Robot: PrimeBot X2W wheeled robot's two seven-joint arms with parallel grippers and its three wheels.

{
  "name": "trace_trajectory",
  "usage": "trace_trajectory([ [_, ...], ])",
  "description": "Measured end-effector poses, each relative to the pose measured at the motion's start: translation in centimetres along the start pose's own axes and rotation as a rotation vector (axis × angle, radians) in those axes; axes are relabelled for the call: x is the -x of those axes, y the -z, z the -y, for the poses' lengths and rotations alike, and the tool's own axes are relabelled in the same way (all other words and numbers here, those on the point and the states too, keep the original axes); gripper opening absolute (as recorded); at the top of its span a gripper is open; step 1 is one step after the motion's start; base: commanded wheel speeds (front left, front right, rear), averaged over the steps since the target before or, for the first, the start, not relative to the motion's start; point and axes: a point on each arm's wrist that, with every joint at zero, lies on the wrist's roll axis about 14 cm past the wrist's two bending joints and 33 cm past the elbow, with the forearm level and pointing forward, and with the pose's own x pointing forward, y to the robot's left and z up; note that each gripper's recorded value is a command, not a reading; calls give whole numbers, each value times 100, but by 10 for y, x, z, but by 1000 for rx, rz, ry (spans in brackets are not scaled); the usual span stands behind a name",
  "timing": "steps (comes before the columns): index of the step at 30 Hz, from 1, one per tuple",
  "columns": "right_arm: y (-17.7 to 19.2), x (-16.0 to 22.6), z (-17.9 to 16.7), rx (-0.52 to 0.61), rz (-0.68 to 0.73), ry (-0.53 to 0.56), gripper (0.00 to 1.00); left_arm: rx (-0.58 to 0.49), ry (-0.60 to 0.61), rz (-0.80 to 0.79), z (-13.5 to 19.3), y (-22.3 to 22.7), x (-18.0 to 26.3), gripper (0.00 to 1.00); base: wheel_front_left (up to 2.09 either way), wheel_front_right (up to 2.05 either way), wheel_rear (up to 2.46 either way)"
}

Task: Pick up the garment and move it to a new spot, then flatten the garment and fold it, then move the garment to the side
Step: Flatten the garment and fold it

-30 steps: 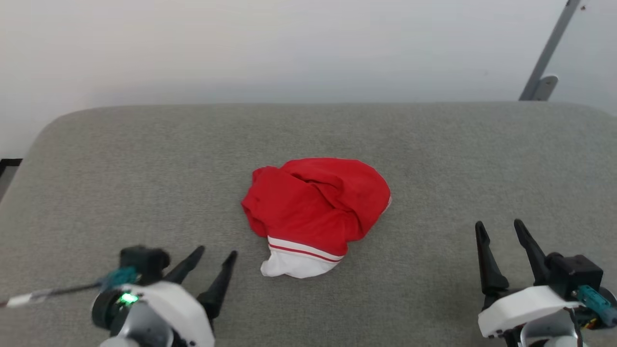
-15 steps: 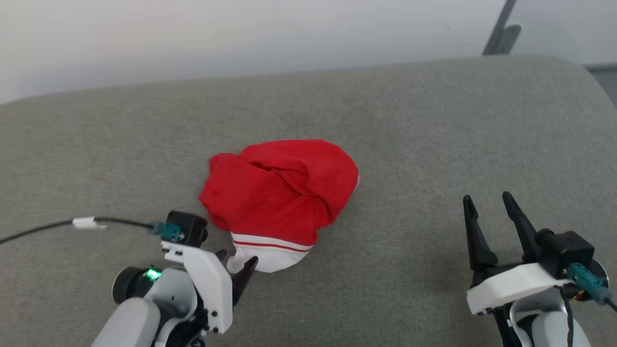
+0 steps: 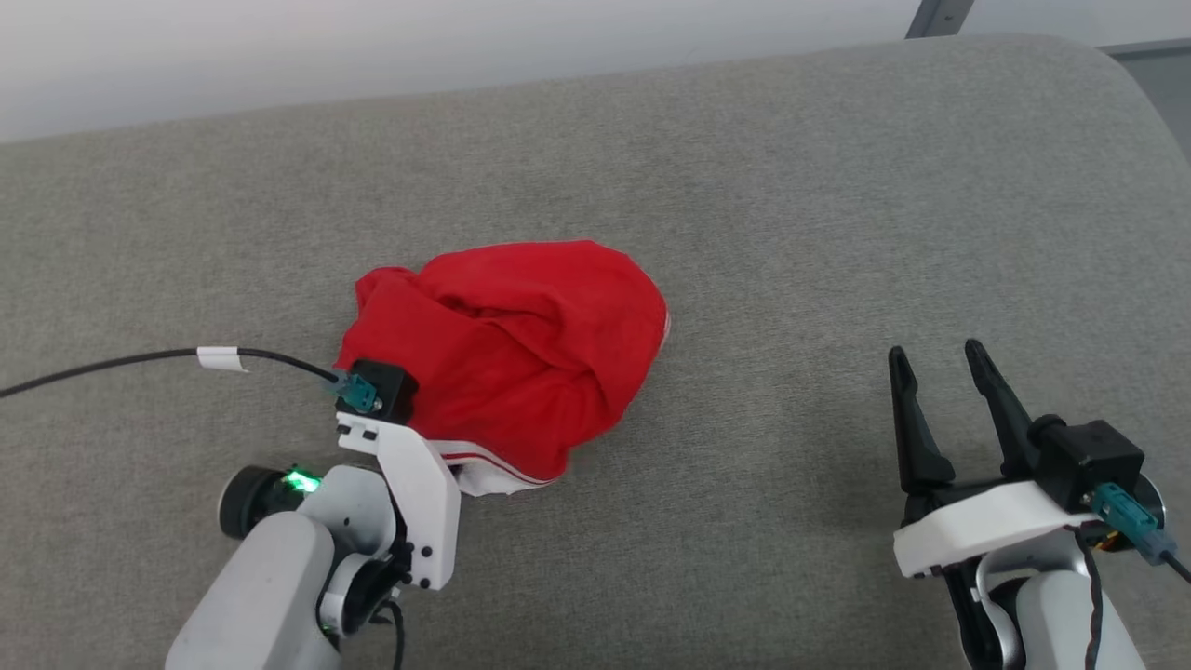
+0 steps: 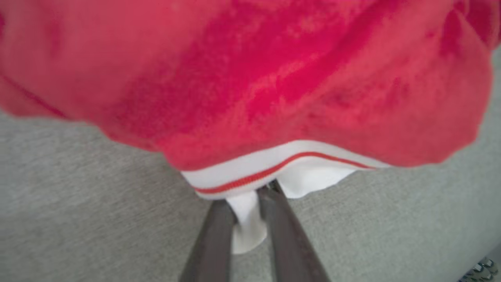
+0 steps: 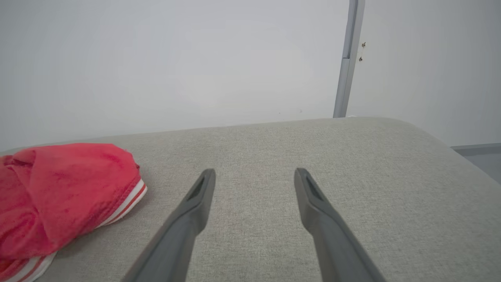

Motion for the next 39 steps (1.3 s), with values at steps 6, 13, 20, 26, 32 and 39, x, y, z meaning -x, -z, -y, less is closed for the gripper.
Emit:
trace_trajectory([
  [6,0,-6,-7,-1,3,-20,100,19,-14,36,-11,-5,11,0,0,0,0],
  [13,-3,-12,-17,1,13,-48,100,36,-133,117,-51,-20,50,0,0,0,0],
  [20,-6,-17,-30,3,19,-87,100,80,-367,130,-117,-17,116,0,0,0,0],
  [26,-5,-17,-34,5,15,-97,100,155,-448,31,-143,18,135,0,0,0,0],
  [32,-5,-16,-37,5,9,-106,100,247,-436,-75,-148,59,123,0,0,0,0],
  [39,-2,-14,-45,4,-3,-130,100,313,-388,-91,-144,75,102,11,0,0,0],
])
